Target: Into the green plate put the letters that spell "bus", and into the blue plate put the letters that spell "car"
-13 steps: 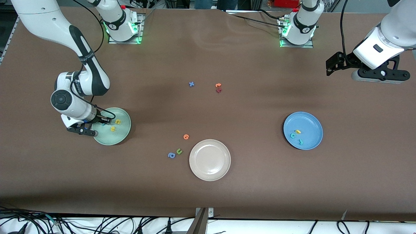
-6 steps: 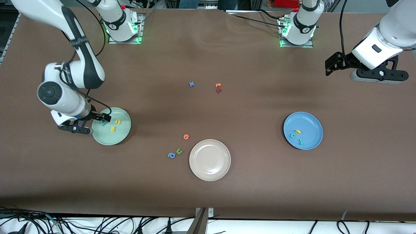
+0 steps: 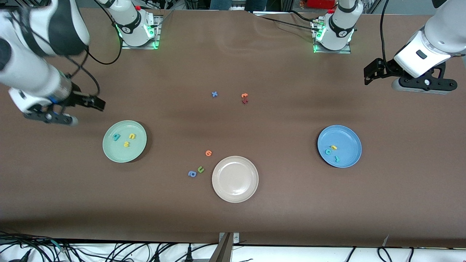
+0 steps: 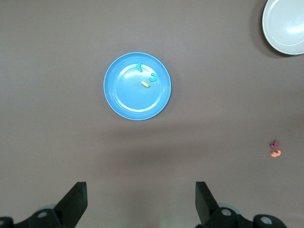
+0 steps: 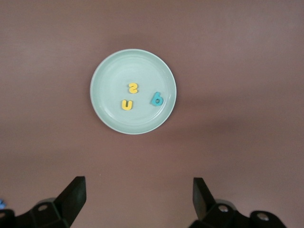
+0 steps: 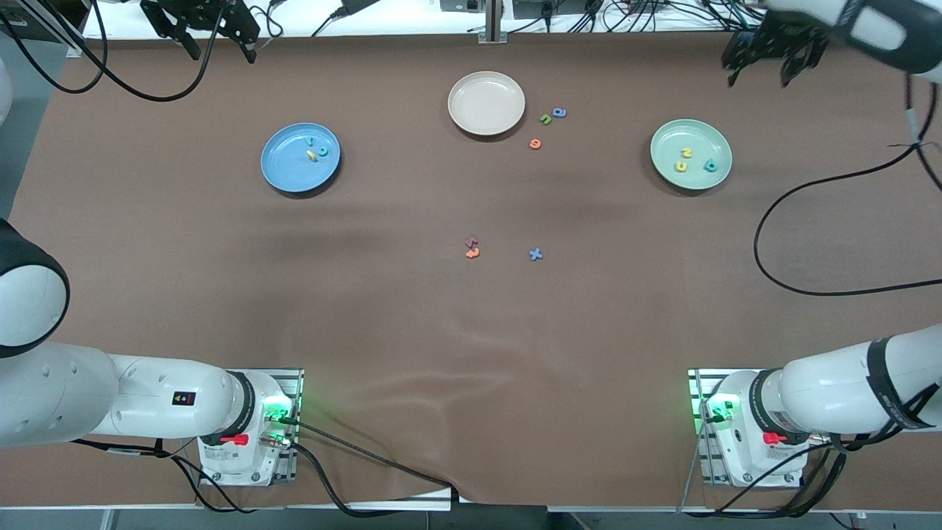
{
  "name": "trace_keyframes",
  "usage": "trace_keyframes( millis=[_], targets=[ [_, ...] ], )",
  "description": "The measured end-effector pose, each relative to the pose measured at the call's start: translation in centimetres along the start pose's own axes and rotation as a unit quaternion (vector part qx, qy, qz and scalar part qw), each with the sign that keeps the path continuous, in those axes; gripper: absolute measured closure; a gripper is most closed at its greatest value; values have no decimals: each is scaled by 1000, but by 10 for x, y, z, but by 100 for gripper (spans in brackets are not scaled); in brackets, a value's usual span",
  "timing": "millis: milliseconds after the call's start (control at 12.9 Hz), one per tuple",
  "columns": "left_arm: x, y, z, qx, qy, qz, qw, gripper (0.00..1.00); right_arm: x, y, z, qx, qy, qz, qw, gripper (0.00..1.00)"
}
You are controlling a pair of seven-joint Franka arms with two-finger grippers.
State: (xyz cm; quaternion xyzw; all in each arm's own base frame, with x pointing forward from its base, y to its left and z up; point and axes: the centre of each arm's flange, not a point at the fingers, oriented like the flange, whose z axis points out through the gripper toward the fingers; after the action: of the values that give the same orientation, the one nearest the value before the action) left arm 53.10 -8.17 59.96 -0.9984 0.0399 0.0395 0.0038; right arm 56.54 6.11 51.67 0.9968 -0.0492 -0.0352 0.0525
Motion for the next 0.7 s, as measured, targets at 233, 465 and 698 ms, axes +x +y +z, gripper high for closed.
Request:
trace_keyframes(
  millis=[233,465,698],
  targets=[
    [0,0,0,0,0,0,1000,0,-18,2,-42,7,38,-16,999,0],
    [0,0,0,0,0,0,1000,0,-20,-6,-49,10,54,-24,998,0],
    [0,0,0,0,0,0,1000,0,-15,-7,-54,11,58,-26,998,0]
  ],
)
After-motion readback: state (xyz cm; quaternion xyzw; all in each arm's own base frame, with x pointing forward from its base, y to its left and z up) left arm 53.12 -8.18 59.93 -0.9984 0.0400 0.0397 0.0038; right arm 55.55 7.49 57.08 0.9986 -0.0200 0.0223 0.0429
